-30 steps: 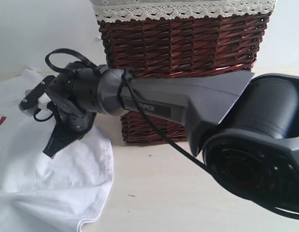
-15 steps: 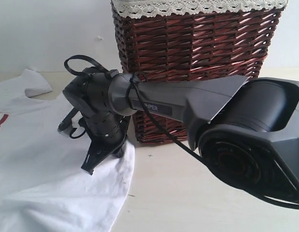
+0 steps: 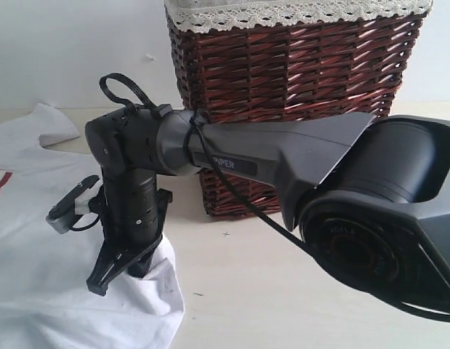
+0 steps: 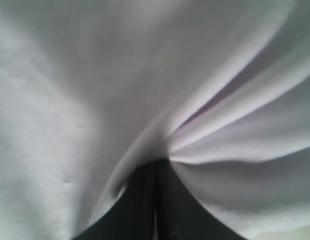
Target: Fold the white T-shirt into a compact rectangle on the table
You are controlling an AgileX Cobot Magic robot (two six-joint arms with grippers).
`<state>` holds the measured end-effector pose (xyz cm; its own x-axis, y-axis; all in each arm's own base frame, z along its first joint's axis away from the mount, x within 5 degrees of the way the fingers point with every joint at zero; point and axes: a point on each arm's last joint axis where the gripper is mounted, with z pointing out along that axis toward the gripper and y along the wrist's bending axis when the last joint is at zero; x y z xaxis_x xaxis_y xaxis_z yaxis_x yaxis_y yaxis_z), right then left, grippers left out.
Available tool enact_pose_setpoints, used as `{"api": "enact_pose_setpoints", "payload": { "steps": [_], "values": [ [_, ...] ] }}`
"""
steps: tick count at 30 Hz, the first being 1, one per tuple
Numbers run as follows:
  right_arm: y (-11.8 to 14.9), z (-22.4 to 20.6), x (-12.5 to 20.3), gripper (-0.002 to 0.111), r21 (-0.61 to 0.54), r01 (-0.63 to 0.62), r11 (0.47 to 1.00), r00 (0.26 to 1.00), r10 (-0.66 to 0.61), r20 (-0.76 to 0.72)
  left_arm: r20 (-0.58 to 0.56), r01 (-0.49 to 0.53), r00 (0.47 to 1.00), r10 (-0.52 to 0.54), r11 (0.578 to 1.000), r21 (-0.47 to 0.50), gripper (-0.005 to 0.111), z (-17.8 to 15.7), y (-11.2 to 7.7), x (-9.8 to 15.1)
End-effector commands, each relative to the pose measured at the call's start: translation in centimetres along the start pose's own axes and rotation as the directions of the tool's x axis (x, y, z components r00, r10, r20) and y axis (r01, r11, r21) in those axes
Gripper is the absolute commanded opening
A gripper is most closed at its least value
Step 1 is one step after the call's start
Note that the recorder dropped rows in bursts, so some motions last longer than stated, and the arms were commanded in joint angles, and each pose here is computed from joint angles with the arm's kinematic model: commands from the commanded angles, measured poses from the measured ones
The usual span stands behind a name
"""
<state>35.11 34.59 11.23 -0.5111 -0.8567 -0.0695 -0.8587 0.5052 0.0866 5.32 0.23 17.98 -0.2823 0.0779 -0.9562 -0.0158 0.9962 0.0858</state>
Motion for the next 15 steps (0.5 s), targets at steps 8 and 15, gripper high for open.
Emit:
{"api": "enact_pose_setpoints", "payload": {
  "steps": [8, 15],
  "values": [
    [-4.5, -1.6, 0.5, 0.0, 0.524, -0.216, 0.824, 0.975, 0.209, 0.074, 0.015, 0.003, 1.0, -0.003, 1.0, 0.004, 0.0, 0.0, 0.0, -0.1],
    [-2.9, -5.1, -3.1, 0.013, 0.39, -0.254, 0.885, 0.892, 0.059, 0.448, 0.015, 0.003, 1.0, -0.003, 1.0, 0.004, 0.0, 0.0, 0.0, -0.1]
  ]
}}
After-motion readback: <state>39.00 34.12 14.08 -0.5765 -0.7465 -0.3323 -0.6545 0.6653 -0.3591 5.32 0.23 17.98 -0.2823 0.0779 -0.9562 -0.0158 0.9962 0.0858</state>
